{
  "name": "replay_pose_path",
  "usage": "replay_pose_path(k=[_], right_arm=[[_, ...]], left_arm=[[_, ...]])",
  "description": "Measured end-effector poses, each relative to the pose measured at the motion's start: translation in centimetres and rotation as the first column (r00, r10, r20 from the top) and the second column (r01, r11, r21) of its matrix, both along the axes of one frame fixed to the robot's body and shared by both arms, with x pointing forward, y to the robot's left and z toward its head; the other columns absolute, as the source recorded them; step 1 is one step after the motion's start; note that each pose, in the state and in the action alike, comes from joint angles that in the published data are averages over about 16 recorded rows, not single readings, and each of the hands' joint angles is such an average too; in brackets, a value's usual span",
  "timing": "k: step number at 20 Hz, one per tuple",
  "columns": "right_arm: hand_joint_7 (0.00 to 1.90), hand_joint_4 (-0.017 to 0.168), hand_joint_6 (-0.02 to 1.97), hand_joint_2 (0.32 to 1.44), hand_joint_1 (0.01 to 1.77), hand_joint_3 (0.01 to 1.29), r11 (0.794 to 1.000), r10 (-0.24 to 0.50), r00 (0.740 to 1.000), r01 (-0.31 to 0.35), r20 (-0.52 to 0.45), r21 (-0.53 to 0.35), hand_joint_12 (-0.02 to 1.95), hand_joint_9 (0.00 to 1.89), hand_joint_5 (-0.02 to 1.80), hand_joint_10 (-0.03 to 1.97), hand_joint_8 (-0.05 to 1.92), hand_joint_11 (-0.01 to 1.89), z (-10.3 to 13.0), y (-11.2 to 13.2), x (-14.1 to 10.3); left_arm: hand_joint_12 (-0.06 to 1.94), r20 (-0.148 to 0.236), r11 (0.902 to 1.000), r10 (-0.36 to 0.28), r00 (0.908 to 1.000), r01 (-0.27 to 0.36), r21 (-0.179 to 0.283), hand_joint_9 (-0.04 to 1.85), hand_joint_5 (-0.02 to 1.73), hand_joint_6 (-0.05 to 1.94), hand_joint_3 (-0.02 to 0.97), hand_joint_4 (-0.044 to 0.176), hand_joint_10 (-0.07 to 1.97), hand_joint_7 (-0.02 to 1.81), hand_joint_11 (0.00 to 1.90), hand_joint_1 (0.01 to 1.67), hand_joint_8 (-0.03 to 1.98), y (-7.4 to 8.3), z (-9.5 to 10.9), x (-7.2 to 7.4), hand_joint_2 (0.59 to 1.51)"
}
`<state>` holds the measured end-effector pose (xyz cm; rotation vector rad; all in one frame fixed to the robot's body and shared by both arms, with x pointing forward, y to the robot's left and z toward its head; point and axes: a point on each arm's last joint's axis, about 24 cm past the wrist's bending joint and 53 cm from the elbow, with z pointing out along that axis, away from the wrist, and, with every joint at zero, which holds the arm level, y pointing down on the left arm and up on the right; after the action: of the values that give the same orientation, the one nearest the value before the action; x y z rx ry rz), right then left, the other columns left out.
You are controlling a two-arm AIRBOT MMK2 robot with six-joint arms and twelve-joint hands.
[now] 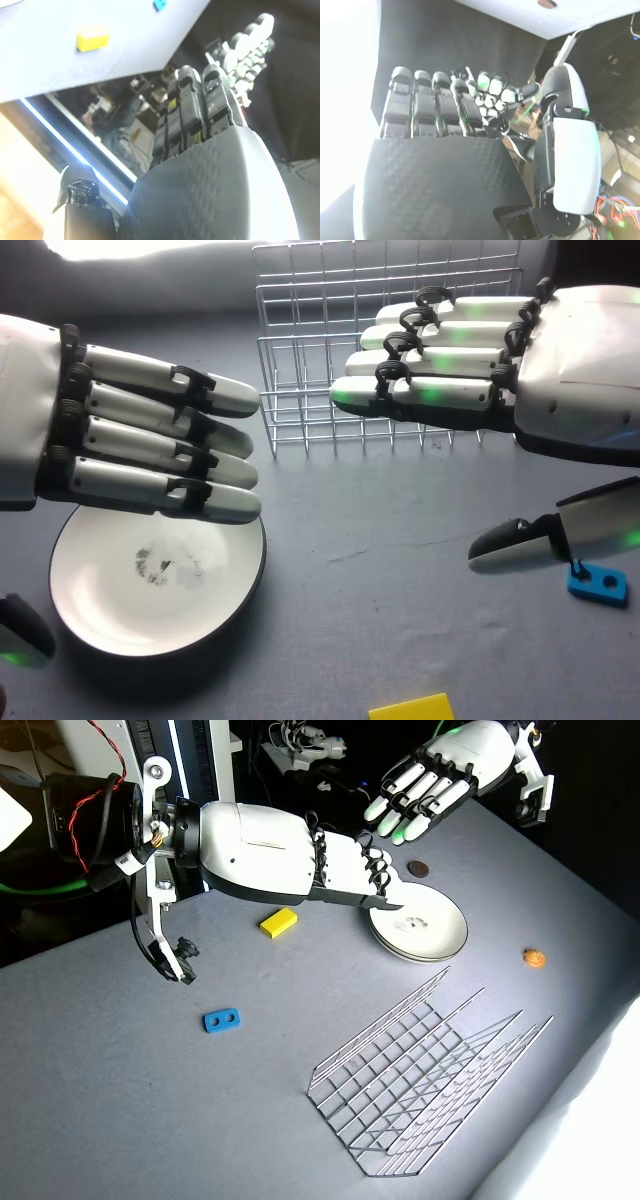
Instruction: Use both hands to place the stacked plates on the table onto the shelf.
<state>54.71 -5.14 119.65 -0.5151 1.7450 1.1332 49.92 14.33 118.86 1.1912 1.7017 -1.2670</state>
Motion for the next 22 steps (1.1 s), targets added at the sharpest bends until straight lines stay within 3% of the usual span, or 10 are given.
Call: replay_pose_path(k=[8, 12, 22], right_arm=[[0.02, 0.001, 0.01, 1.09, 0.14, 0.04, 1.0, 0.001, 1.0, -0.001, -0.004, 0.003, 0.01, 0.02, 0.02, 0.0, 0.02, 0.02, 0.0, 0.0, 0.0], [0.02, 0.001, 0.01, 1.06, 0.11, 0.03, 1.0, 0.014, 1.0, -0.014, -0.002, -0.005, 0.01, 0.02, 0.02, 0.0, 0.02, 0.02, -0.1, 0.1, -0.3], [0.02, 0.001, 0.01, 0.96, 0.22, 0.02, 0.993, 0.09, 0.996, -0.089, 0.02, -0.074, 0.01, 0.02, 0.02, 0.0, 0.02, 0.02, -1.3, 0.7, -1.8]], left_arm=[[-0.01, -0.001, 0.9989, -0.018, 0.9998, 0.018, 0.044, 0.05, 0.03, 0.0, 0.045, 0.004, 0.01, 0.04, 0.02, 0.04, 0.01, 1.1, -1.3, 0.1, 1.048], [-0.02, -0.014, 0.9943, -0.016, 0.9998, 0.017, 0.105, 0.02, 0.02, 0.0, 0.034, 0.004, 0.01, 0.02, 0.02, 0.02, 0.01, 2.8, -3.2, 0.6, 1.041], [-0.02, -0.084, 0.963, 0.024, 0.9962, -0.001, 0.27, 0.02, 0.02, 0.0, 0.027, 0.004, 0.01, 0.02, 0.02, 0.02, 0.01, 8.1, -8.8, 1.8, 1.035]])
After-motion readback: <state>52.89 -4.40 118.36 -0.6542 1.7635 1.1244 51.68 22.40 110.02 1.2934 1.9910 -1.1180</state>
